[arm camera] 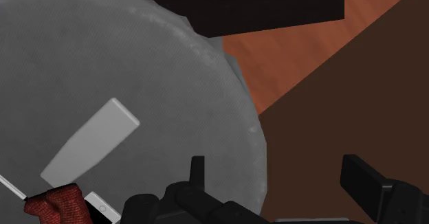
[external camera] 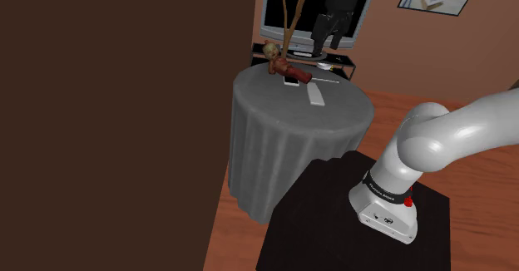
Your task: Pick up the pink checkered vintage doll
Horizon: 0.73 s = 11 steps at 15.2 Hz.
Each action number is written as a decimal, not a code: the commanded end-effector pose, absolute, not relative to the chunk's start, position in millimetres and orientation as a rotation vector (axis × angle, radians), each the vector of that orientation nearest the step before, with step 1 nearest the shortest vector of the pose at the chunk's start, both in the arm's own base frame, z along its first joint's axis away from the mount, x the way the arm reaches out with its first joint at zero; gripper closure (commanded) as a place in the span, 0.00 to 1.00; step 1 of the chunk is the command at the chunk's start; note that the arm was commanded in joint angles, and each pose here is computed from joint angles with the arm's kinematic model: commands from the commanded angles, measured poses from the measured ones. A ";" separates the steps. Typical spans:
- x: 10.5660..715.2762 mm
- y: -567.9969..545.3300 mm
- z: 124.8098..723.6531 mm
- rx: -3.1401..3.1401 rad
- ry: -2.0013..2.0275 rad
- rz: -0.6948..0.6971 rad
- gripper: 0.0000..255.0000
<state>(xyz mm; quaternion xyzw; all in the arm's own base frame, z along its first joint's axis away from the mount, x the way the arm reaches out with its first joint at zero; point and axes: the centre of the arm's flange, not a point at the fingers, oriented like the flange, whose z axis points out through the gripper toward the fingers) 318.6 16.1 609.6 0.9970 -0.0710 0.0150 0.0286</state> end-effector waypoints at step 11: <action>411.5 -36.5 548.9 2.958 -0.287 0.085 0.00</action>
